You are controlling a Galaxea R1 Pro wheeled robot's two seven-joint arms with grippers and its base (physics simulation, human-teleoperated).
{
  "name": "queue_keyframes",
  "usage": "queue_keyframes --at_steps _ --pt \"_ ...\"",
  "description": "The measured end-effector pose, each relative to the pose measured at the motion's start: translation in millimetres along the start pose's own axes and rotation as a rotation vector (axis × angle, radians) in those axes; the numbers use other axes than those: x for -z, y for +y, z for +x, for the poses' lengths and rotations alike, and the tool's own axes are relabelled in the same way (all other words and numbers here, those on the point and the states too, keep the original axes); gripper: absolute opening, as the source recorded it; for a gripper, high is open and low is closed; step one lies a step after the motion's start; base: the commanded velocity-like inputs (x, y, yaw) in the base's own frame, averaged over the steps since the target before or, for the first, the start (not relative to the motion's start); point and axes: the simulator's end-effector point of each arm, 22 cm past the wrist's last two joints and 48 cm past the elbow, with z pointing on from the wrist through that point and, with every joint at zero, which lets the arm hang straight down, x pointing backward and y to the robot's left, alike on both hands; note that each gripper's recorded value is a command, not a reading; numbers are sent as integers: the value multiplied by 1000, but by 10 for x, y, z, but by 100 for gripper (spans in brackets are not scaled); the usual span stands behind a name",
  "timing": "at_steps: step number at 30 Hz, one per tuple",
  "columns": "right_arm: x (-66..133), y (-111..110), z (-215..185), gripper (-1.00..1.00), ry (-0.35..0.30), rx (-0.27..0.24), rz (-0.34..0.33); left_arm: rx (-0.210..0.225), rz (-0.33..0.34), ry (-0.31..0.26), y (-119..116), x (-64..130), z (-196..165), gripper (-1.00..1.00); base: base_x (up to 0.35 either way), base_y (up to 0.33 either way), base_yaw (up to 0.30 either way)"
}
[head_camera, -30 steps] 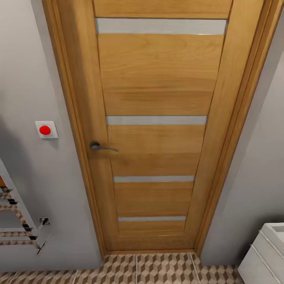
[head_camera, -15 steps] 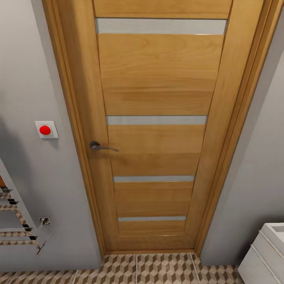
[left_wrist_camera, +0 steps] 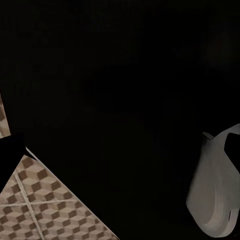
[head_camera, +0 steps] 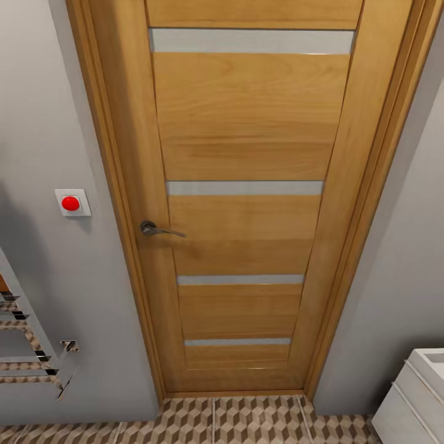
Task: Take the four mousetraps from the cabinet in the bathroom and place them on the bathroom floor. Make sure all four end up on the same floor surface, and ensure that at least two of them are either under or directly next to the same bathroom sink.
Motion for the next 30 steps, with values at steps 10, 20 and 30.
queue_keyframes --at_steps 10,20,30 --pt "0 0 -3 100 -1 -1 0 0 0 0 0 0 0 100 0 0 0" --pt "0 0 -18 100 -6 -6 0 -1 3 -1 -22 0 -3 100 0 0 0" --pt "4 -3 -211 100 -44 9 0 -5 -6 -97 25 20 -449 100 0 0 0"
